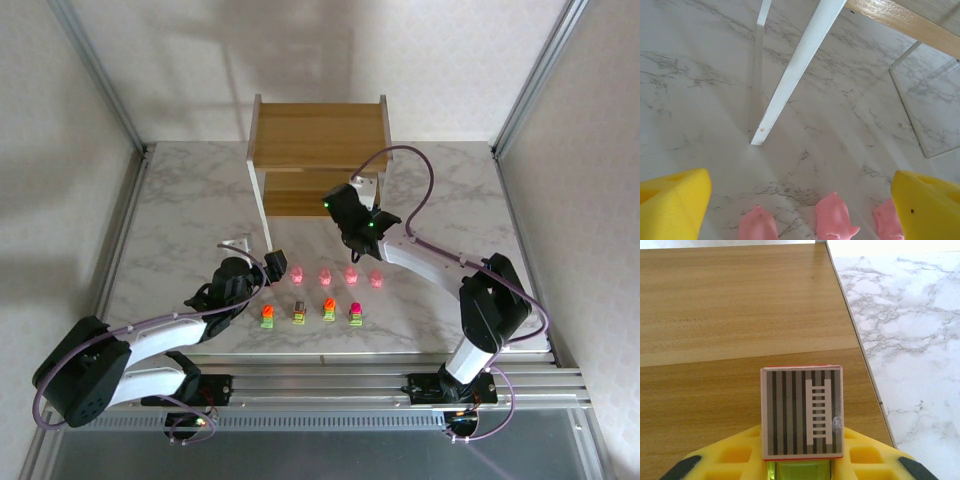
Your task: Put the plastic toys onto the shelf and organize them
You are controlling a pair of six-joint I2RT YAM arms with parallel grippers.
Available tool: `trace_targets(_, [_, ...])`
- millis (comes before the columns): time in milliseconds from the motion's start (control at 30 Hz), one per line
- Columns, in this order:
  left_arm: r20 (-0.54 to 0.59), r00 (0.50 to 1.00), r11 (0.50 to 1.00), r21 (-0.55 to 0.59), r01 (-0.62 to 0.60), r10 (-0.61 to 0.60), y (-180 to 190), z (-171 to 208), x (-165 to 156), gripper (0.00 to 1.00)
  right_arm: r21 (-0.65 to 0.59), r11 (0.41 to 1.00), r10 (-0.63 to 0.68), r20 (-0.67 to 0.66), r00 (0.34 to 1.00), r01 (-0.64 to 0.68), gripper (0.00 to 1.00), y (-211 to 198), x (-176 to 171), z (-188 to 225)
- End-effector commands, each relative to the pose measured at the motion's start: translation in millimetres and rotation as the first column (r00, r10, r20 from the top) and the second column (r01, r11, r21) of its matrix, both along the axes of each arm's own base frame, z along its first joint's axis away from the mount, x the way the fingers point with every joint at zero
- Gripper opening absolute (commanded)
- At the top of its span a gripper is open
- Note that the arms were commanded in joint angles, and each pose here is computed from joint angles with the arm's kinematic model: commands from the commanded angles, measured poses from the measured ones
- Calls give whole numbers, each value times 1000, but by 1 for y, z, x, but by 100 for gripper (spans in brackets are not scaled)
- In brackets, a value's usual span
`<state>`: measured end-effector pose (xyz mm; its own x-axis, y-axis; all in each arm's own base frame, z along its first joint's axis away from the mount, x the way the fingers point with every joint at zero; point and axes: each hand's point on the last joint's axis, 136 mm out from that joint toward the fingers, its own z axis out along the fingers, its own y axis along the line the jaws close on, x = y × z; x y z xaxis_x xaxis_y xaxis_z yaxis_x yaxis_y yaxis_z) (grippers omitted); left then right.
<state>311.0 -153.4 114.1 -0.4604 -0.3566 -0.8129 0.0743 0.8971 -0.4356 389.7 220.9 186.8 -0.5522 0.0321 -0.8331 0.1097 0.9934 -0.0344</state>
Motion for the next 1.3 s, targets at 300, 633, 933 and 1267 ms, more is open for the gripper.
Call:
trace_targets(300, [10, 1000, 1000, -32, 1, -1, -2, 6, 3, 92, 14, 999, -43, 8, 999, 43, 32, -6, 6, -1])
trace_targets(633, [6, 1000, 999, -33, 3, -3, -3, 5, 4, 92, 45, 999, -30, 27, 999, 29, 38, -5, 3, 12])
trace_targets(933, [6, 1000, 999, -34, 6, -6, -3, 5, 4, 92, 48, 999, -16, 46, 999, 14, 42, -3, -2, 24])
trace_targets(1267, [9, 1000, 999, -36, 4, -3, -2, 7, 4, 92, 34, 999, -9, 64, 998, 7, 44, 4, -13, 30])
